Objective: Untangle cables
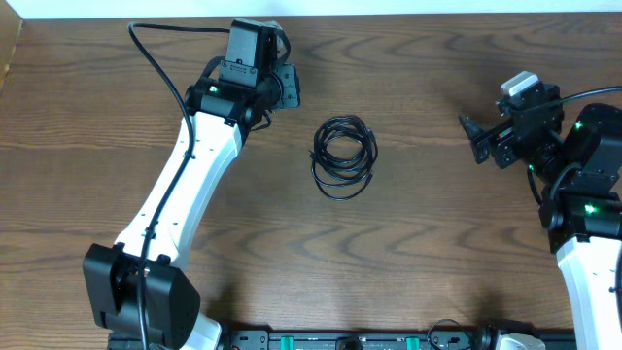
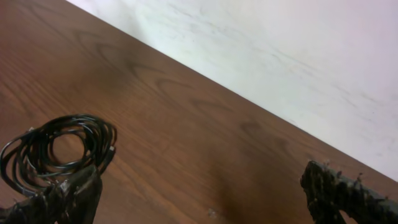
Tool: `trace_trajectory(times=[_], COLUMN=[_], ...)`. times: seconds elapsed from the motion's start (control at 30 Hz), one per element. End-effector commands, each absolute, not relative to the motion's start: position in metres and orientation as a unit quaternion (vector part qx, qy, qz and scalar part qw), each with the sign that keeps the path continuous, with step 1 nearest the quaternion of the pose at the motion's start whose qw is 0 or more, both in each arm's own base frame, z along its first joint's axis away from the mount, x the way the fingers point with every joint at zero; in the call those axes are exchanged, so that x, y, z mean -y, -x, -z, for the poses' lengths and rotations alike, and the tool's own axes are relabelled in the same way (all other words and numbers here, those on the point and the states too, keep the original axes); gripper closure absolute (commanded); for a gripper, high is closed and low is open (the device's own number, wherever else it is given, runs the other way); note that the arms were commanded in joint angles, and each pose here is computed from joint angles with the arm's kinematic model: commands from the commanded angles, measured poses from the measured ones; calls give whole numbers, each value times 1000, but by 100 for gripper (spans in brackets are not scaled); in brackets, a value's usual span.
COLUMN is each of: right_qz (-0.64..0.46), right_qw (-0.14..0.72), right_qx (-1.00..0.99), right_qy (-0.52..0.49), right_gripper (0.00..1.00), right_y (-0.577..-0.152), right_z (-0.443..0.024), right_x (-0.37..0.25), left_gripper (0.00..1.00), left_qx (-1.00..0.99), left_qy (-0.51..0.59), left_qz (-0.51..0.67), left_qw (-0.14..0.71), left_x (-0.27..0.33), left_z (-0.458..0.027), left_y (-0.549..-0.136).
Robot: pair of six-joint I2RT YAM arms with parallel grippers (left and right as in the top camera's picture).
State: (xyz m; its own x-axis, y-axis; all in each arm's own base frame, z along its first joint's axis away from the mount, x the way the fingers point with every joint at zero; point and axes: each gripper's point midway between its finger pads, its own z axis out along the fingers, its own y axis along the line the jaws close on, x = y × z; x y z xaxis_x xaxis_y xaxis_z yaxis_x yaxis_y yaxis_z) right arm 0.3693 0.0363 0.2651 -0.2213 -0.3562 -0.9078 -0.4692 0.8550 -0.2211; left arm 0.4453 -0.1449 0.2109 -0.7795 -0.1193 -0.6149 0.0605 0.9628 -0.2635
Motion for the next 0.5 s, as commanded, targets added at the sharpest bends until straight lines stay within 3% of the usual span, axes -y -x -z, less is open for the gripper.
trace_trajectory(times=[0.0, 0.47], right_qz=[-46, -46], right_qw=[565, 564], right_qx=[-777, -778], right_qy=[273, 273], right_gripper=[1, 1], right_y=[-369, -369], right_z=[-265, -264], right_x=[-38, -38], left_gripper=[83, 83], left_qx=[-931, -931], left_qy=[10, 10], left_qz=[128, 128], left_qw=[342, 342], left_x=[141, 141], left_z=[-218, -218], left_y=[-445, -445])
